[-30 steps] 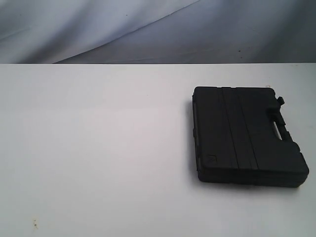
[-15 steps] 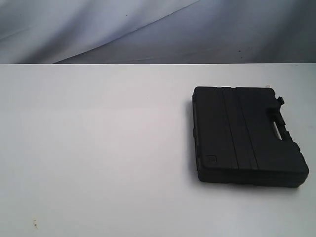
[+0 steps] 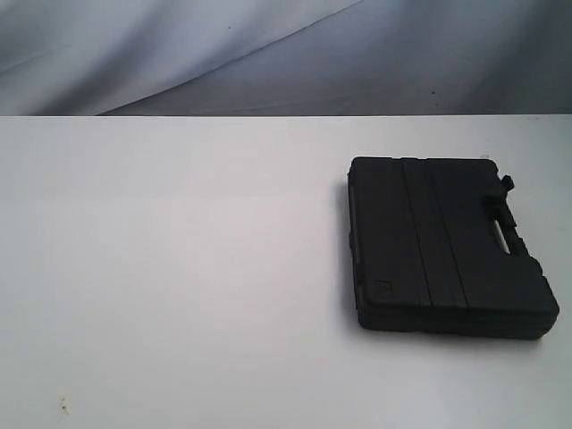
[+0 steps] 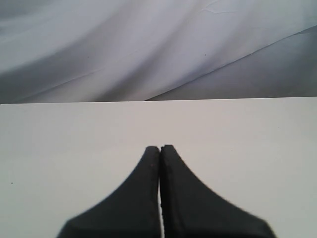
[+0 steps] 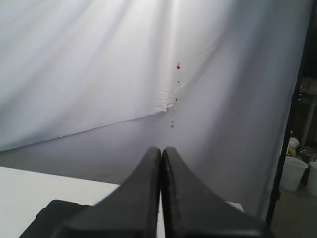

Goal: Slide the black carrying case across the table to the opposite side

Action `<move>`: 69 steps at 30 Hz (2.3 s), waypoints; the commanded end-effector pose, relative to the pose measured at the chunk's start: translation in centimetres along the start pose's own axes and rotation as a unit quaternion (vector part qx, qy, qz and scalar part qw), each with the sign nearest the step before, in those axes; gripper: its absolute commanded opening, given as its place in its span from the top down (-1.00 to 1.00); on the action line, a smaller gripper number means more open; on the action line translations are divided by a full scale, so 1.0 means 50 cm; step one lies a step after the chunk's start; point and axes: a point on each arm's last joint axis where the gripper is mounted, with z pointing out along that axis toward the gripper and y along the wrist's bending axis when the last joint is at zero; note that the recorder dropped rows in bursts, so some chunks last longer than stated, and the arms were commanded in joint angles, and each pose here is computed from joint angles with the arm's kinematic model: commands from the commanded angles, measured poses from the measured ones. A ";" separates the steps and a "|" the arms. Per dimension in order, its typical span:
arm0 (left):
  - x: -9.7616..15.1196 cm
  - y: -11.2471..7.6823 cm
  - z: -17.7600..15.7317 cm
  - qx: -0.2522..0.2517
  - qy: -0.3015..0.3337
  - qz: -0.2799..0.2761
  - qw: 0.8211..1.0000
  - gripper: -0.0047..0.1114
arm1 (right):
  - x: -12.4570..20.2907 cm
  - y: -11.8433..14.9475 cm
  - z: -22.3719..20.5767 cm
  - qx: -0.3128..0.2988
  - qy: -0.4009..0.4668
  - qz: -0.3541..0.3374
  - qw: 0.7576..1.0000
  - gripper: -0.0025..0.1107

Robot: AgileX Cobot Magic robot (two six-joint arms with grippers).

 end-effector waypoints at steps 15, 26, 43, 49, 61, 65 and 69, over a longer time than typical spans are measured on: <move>0.001 0.000 0.000 0.000 -0.004 -0.001 1.000 0.92 | 0.100 0.038 0.020 -0.061 0.103 0.069 0.990 0.96; 0.001 0.000 0.000 0.000 -0.004 -0.001 1.000 0.92 | 0.127 0.049 0.024 -0.076 0.122 0.083 0.986 0.96; 0.001 0.000 0.000 0.000 -0.004 -0.001 1.000 0.92 | 0.121 0.045 0.026 -0.069 0.101 0.057 0.991 0.96; 0.001 0.000 0.000 0.000 -0.005 -0.001 1.000 0.92 | 0.142 0.046 0.027 -0.067 0.127 0.036 0.989 0.96; 0.001 0.000 0.000 0.000 -0.005 -0.001 1.000 0.92 | 0.199 0.056 0.048 -0.047 0.029 0.041 0.998 0.96; 0.001 0.000 0.000 0.000 -0.005 -0.001 1.000 0.92 | 0.209 0.058 0.048 -0.049 0.043 0.041 0.997 0.96; 0.001 0.000 0.000 0.000 -0.005 -0.001 1.000 0.92 | 0.225 0.061 0.045 -0.057 0.087 0.037 0.994 0.96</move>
